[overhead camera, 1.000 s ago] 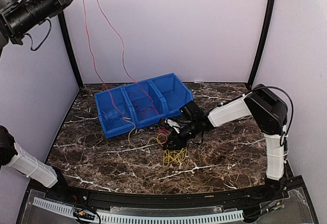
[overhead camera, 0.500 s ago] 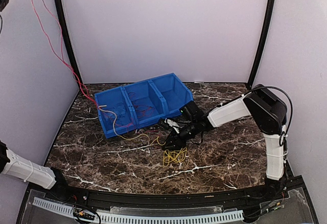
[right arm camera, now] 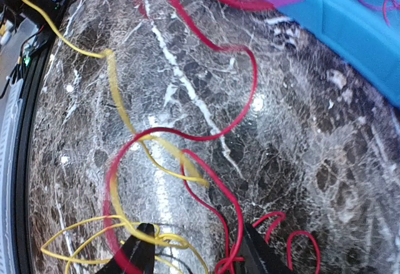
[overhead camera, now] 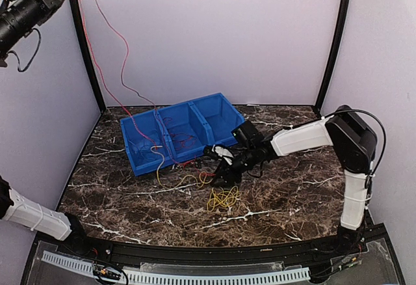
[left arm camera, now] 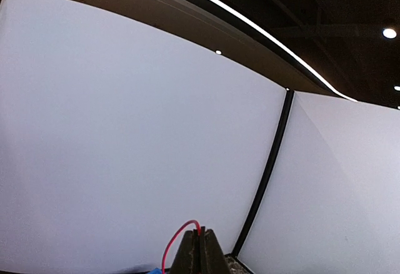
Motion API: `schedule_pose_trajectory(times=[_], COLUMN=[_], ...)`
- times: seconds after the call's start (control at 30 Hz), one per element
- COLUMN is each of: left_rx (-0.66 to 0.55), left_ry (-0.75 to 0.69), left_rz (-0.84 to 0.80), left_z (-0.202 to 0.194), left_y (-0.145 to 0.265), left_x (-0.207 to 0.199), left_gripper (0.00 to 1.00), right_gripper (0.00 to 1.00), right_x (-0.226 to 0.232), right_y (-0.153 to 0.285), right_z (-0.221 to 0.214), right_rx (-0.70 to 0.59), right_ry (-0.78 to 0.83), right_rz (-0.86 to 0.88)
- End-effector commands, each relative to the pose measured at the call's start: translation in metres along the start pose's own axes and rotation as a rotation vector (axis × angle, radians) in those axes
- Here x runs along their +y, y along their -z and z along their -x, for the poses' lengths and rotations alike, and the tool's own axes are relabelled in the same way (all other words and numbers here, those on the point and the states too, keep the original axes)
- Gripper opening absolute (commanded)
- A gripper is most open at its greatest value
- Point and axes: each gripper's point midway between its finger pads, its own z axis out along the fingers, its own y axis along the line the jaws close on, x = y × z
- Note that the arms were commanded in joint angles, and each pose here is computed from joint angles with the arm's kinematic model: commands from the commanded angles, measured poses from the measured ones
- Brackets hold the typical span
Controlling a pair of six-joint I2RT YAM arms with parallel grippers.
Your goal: Untangle the cables
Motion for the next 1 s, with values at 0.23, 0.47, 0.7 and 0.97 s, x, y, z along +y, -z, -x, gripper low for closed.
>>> schedule_pose_trajectory(times=[0.23, 0.47, 0.7, 0.97], left_rx=[0.268, 0.352, 0.382, 0.366], left_ry=[0.058, 0.093, 0.121, 0.096], left_rz=[-0.072, -0.016, 0.004, 0.026], left_z=[-0.126, -0.177, -0.196, -0.185], left_y=[-0.006, 0.015, 0.028, 0.034], left_x=[-0.002, 0.018, 0.026, 0.031], left_gripper=[0.0, 0.0, 0.0, 0.0], right_gripper=[0.58, 0.6, 0.81, 0.71], right_x=[0.025, 0.039, 0.017, -0.003], right_y=[0.048, 0.019, -0.025, -0.048], right_z=[0.028, 0.031, 0.037, 0.01], right_rx=[0.041, 0.121, 0.189, 0.282], right_ry=[0.346, 0.509, 0.47, 0.43], right_rz=[-0.153, -0.21, -0.221, -0.232])
